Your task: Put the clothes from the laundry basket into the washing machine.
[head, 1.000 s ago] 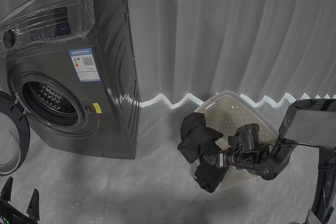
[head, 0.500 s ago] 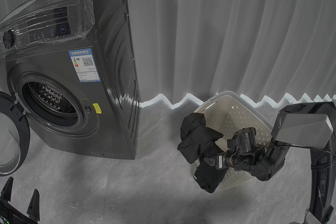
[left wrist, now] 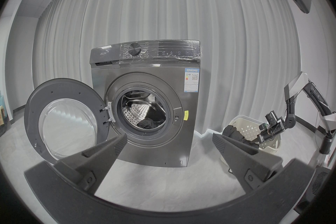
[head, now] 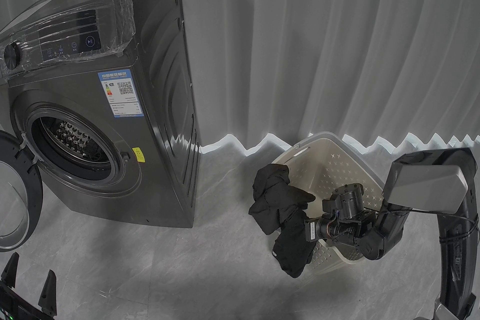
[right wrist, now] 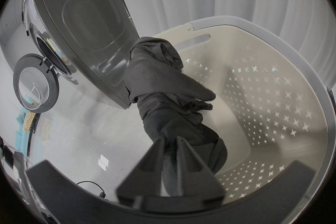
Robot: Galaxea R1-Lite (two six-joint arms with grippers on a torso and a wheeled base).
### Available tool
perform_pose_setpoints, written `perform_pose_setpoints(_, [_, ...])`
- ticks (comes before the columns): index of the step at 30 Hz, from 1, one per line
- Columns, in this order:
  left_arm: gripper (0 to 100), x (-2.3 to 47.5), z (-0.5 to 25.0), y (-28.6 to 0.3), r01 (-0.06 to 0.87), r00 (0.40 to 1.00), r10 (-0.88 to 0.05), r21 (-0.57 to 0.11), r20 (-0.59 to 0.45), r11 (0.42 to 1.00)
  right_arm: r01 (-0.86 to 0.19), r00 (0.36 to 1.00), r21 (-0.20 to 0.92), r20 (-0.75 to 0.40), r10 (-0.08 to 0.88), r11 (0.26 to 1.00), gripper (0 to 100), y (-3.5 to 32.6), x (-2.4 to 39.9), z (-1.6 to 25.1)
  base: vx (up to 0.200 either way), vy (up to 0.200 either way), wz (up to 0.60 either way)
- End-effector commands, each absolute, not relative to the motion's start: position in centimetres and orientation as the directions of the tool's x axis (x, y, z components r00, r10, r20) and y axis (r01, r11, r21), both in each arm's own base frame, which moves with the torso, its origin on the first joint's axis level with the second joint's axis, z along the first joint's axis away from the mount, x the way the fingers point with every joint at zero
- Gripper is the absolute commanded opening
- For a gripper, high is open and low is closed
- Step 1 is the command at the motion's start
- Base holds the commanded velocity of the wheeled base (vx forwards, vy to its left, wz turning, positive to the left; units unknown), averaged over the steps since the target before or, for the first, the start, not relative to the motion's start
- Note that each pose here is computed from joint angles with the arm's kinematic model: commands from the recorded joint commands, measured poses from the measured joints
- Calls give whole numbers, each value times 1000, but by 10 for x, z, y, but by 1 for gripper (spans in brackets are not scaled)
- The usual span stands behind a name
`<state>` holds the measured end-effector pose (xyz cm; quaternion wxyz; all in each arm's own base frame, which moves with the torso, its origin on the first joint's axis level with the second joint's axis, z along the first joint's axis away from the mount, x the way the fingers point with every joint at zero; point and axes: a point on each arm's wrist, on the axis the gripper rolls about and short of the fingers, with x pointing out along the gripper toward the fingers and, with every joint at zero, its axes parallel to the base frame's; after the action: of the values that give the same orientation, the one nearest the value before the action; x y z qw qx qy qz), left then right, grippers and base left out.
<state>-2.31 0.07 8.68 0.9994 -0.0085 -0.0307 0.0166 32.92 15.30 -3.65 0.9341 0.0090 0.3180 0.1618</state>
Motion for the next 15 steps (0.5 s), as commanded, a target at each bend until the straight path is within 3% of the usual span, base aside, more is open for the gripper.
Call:
perform_pose_setpoints(1, [100,-23,82,1,-33,998,34,-19,61,999,-294,745,120,-593,306,948,0,152,328,-38,0,0,0])
perform_pose_setpoints(15, [100,-23,82,1,-34,997,35,-19,61,999,-316,806,139,-483,343,939,0,147,316,15,0,0,0])
